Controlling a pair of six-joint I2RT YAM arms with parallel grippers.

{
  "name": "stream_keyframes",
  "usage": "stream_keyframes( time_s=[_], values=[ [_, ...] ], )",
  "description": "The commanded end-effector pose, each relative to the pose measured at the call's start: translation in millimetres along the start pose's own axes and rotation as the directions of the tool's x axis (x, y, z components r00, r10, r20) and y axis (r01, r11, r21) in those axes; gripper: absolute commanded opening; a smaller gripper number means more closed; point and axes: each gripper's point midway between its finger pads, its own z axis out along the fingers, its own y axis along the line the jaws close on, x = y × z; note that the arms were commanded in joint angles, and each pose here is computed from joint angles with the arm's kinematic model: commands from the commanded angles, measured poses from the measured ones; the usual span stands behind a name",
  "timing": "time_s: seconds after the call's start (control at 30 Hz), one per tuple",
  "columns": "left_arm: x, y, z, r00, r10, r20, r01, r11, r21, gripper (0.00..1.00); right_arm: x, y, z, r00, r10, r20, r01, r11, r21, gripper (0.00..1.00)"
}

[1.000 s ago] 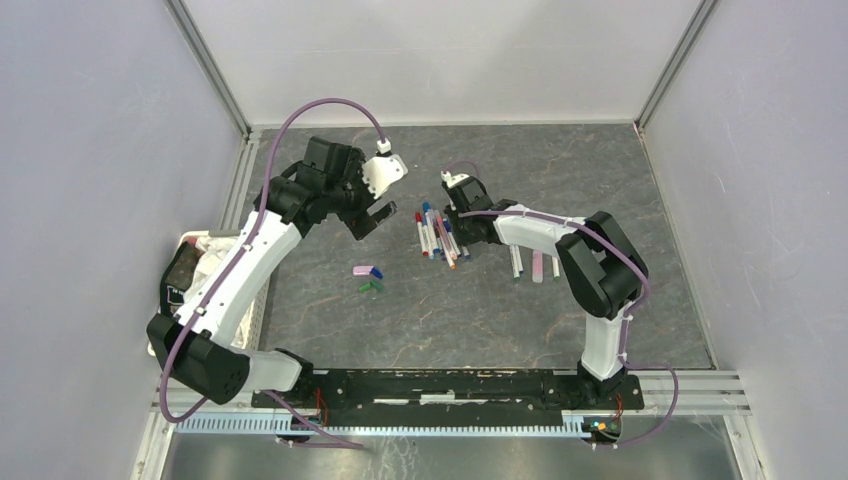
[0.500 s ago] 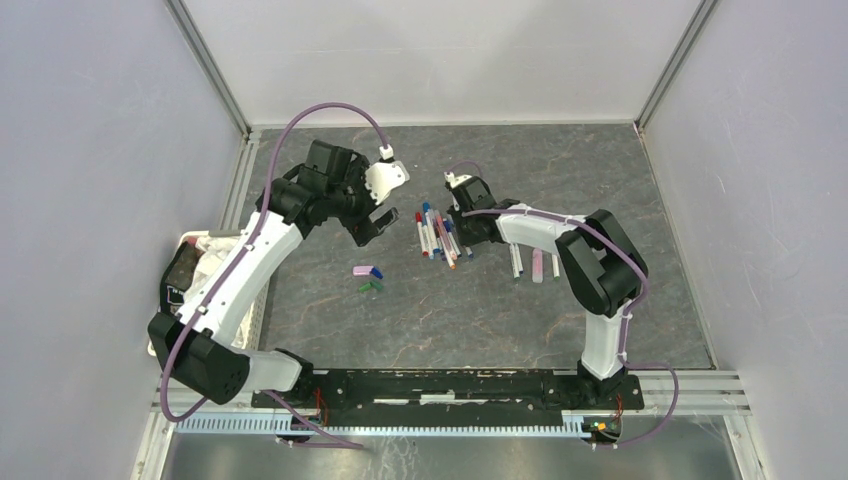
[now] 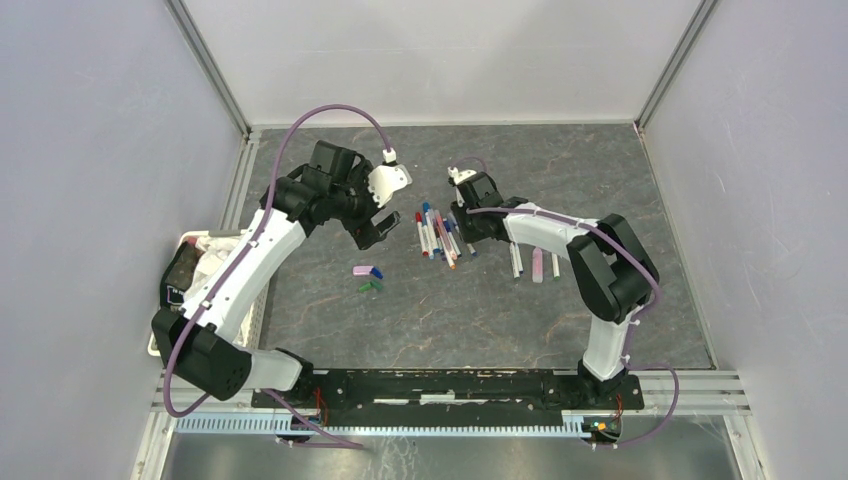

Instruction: Open the pen caps

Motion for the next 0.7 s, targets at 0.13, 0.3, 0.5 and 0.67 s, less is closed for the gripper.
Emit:
stream_keyframes(
  time_s=[0.13, 0.3, 0.5, 0.67],
  values=[
    [-5, -1, -2, 1.000, 0.014, 0.026, -0.014, 1.000, 0.011, 1.00, -30, 11, -14, 0.998, -0.022, 0.064, 0.022, 1.000, -0.007, 0.26],
    [-1, -3, -2, 1.000, 0.024, 0.016, -0.024, 1.000, 0.012, 1.00, -21, 20, -10, 0.998, -0.026, 0.051, 0.028, 0.999, -0.038, 0.23],
    [0, -2, -2, 1.000, 0.028, 0.011, -0.028, 1.000, 0.009, 1.00, -11, 31, -2, 0.999, -0.047, 0.022, 0.048, 0.997, -0.061, 0.22],
    [4, -1, -1, 0.999, 0.035, -0.004, -0.035, 0.999, 0.003, 1.00, -5, 37, 3, 0.998, -0.056, 0.006, 0.056, 0.996, -0.068, 0.22]
  ],
)
